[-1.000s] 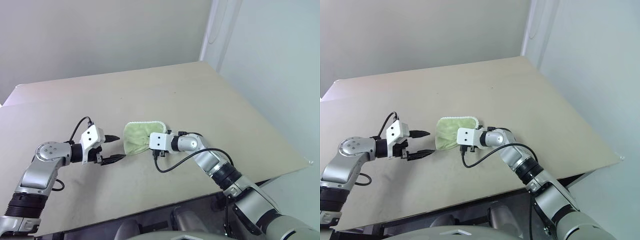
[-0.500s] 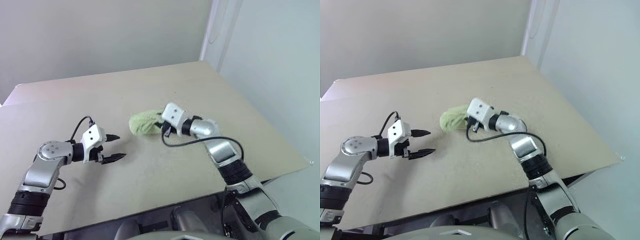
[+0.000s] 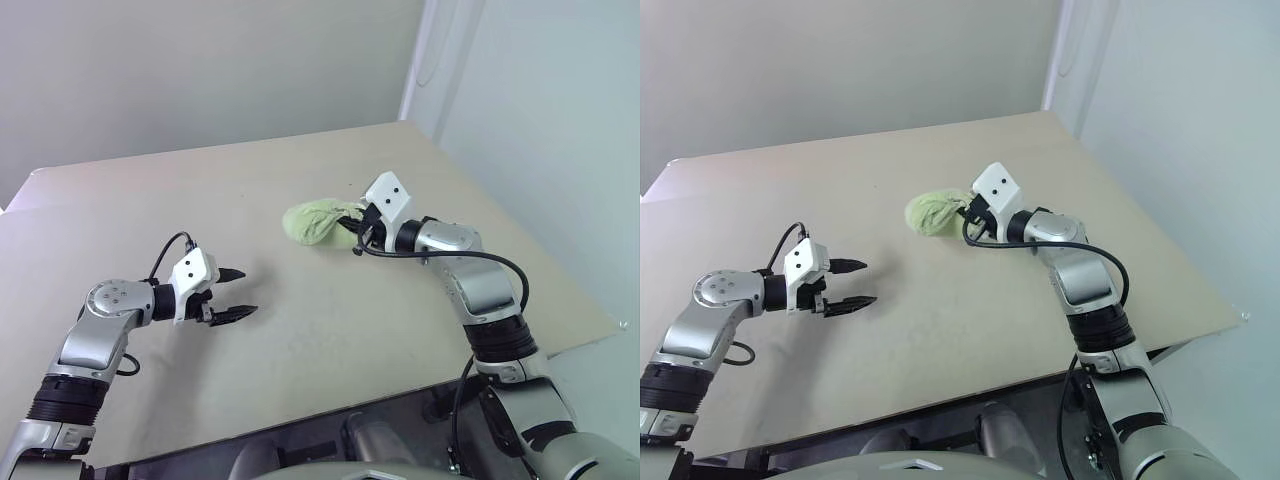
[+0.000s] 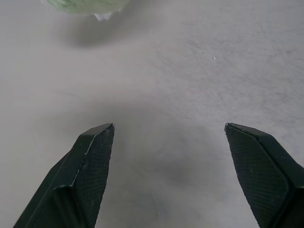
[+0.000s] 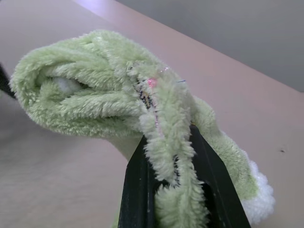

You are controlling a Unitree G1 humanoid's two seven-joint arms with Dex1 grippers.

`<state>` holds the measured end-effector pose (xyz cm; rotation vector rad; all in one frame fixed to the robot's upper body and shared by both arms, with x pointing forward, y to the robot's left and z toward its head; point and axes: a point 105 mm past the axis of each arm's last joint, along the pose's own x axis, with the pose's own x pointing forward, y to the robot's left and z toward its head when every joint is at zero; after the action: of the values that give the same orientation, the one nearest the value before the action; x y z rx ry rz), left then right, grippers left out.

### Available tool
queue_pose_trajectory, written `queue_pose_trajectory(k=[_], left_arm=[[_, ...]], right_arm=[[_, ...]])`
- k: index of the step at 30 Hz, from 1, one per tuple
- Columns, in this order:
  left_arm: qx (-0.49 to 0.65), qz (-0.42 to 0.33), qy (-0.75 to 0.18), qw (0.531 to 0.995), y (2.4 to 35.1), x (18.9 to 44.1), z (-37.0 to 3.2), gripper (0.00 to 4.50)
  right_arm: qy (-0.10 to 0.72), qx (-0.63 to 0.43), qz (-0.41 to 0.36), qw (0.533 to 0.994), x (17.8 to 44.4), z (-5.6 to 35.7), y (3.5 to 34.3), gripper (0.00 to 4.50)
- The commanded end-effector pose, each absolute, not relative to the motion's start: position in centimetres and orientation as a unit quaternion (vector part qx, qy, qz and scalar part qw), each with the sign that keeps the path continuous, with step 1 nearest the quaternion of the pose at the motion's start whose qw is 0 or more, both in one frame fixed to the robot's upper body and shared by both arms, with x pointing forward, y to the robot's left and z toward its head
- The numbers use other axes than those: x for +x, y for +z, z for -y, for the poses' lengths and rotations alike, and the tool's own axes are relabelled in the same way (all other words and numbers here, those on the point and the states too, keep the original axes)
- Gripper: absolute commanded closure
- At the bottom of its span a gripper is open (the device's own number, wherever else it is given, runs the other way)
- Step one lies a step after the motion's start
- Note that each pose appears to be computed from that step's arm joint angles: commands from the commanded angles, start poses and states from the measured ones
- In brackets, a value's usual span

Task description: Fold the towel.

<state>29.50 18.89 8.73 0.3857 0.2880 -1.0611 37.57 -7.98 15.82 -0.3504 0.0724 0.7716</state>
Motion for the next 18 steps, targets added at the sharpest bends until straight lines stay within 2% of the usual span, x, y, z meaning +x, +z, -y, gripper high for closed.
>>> queue_pose_trajectory(k=[1, 3, 6, 10, 18], left_arm=[[0.200, -0.115, -0.503, 0.833, 9.8, 30.1, -18.5, 0.56], [0.200, -0.114, -0.504, 0.832, 9.7, 30.0, -18.4, 0.56], [0.203, -0.114, -0.505, 0.831, 9.6, 30.0, -18.5, 0.56], [0.204, -0.112, -0.503, 0.832, 9.6, 30.1, -18.6, 0.56], [0.206, -0.113, -0.502, 0.832, 9.4, 30.2, -18.8, 0.56]], right_arm=[[0.242, -0.222, 0.000, 0.945, 40.7, 13.4, 18.6, 4.44], [0.194, -0.243, 0.010, 0.950, 41.5, 15.8, 19.4, 4.44], [0.159, -0.286, -0.001, 0.945, 42.0, 18.2, 19.0, 4.44], [0.176, -0.335, -0.041, 0.925, 41.0, 19.1, 15.1, 4.44], [0.199, -0.350, -0.133, 0.906, 38.1, 19.8, 8.6, 4.44]])
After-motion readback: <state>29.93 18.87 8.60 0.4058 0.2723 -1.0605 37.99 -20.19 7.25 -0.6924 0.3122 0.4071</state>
